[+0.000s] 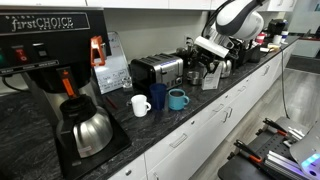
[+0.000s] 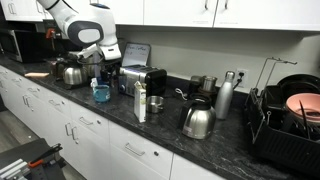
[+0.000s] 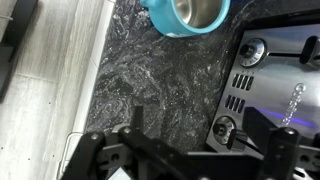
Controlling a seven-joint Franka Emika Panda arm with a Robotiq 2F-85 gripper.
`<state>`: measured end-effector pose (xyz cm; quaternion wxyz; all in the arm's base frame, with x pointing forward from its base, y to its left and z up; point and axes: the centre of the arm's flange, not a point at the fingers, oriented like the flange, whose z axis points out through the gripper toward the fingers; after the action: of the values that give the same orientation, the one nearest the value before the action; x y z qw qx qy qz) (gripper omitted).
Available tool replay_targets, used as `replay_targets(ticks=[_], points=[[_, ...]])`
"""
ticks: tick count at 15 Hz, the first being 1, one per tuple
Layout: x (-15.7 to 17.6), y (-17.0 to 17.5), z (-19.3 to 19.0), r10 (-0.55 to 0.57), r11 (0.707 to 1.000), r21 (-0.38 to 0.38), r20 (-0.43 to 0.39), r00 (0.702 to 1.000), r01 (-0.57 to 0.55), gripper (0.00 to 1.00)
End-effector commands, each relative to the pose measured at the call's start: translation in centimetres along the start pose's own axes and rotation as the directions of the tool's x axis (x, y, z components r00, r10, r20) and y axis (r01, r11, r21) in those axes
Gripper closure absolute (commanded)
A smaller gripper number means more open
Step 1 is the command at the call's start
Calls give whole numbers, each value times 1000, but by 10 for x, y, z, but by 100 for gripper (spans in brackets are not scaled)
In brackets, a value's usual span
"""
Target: Push the right lever on the toaster upwards
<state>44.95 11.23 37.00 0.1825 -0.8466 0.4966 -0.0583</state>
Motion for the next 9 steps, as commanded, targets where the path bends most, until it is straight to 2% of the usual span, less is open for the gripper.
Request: replay_targets(ticks=[1,9], points=[[0,0,0,0,1000,0,0,1000,0,0],[18,-5,35,3,1000,-11,-20,1000,-3,0]])
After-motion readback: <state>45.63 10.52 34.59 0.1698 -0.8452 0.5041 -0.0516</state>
